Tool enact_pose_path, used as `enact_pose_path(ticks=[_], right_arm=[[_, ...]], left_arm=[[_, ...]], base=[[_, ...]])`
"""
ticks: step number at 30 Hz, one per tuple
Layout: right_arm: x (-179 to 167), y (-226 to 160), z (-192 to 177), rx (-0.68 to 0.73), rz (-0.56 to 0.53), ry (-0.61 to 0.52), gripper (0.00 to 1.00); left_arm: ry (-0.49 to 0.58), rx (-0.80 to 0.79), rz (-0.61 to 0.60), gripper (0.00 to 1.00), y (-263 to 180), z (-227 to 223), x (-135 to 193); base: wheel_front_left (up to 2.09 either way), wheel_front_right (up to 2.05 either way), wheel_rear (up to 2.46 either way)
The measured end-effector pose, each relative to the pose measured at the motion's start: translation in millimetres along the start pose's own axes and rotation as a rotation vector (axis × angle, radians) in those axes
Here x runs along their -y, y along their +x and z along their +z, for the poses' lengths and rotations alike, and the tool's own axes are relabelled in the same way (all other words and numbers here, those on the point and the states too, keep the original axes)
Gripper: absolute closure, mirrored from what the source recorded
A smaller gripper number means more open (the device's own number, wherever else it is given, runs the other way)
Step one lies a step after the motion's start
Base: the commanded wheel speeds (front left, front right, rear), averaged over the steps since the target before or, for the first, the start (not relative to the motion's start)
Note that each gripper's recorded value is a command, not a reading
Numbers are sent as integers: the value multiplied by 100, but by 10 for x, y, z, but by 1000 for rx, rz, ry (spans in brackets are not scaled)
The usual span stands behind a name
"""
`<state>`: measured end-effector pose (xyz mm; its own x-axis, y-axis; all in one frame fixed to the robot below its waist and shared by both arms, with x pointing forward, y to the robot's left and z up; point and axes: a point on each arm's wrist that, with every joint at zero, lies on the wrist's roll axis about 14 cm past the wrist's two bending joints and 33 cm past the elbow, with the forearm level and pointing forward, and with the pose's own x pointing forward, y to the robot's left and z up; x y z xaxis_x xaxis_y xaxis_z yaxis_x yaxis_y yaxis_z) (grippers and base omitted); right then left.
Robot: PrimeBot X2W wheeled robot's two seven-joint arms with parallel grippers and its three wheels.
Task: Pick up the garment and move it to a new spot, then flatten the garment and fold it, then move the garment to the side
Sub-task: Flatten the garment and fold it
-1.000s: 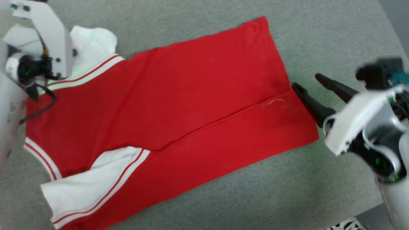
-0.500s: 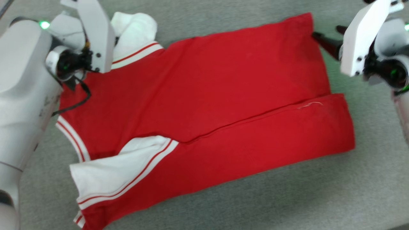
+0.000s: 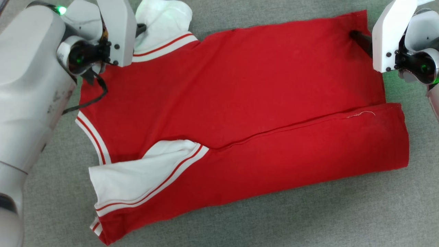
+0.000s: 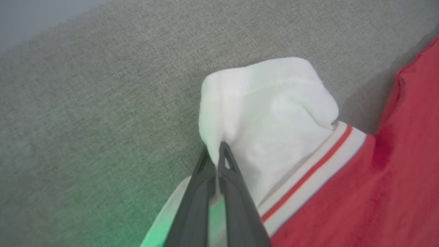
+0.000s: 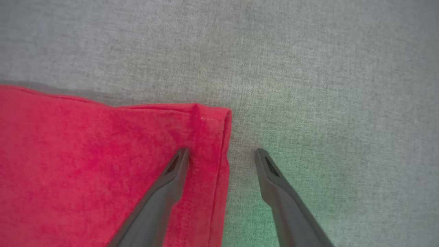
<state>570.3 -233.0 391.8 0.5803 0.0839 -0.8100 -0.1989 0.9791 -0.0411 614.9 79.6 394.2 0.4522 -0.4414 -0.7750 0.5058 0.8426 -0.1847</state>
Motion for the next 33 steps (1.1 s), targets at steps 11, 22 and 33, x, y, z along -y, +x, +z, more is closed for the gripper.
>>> enact_pose_path(ticks=[11, 22, 33], right_arm=[[-95, -40, 169, 111, 26, -8, 100], [-278, -598, 113, 267, 90, -99, 100], [-206, -1144, -317, 312, 122, -102, 100]], left_arm=[[-36, 100, 6, 100, -136, 124, -33], [1, 355, -107, 100, -819, 308, 476], [71, 430, -180, 100, -1531, -374, 837]], base=[[0, 0, 0], [0, 0, 0], [0, 0, 0]])
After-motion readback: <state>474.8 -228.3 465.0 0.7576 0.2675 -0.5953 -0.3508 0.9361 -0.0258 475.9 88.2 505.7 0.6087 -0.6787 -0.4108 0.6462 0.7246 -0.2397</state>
